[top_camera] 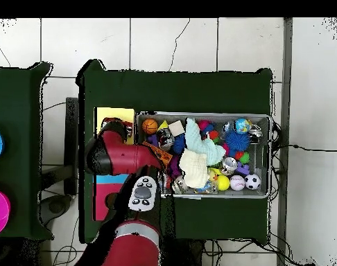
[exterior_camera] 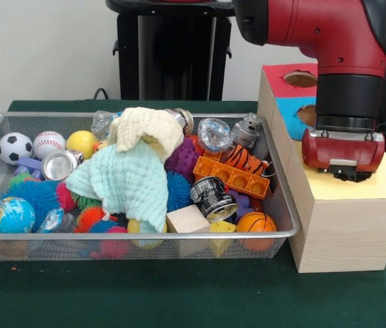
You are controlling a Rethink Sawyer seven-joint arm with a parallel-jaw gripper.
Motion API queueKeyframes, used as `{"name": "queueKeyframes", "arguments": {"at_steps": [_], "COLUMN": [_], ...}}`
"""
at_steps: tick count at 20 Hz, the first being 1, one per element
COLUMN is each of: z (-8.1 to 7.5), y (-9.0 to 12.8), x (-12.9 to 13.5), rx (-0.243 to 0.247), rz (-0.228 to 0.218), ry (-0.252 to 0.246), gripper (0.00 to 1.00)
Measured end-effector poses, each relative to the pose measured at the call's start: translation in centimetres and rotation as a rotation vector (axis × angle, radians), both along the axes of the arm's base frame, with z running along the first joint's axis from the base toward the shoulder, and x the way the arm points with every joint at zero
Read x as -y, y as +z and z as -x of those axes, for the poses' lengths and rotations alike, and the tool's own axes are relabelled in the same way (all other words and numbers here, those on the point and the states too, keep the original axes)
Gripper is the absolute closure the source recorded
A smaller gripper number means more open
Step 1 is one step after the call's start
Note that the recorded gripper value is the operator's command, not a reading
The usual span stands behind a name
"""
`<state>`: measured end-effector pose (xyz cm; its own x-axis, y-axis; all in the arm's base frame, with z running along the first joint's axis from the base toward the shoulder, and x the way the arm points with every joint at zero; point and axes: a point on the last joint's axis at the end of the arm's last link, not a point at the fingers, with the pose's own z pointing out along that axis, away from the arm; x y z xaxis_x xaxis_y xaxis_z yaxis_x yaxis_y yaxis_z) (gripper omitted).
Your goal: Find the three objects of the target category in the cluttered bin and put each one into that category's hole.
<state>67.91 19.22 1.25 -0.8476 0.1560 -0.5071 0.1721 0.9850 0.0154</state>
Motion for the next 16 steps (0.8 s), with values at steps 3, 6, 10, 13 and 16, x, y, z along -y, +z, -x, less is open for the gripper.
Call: {"name": "queueKeyframes", "arguments": {"at_steps": [3,6,10,13,16], "z": [-0.1,-0.3,-0.5,-0.7,-0.7], "y": [0.0,0.1,0.3,0.4,0.5], "x": [0.2,0.5,0.8,1.2,1.4], "rx": [-0.003,-0.023,-0.050,-0.070,-0.079], "rz": [-0.006,-0.047,-0.097,-0.140,-0.167], "ry": [-0.005,-0.027,-0.050,-0.059,-0.058], "gripper": [1.00,1.00,1.00,1.00,1.00]}}
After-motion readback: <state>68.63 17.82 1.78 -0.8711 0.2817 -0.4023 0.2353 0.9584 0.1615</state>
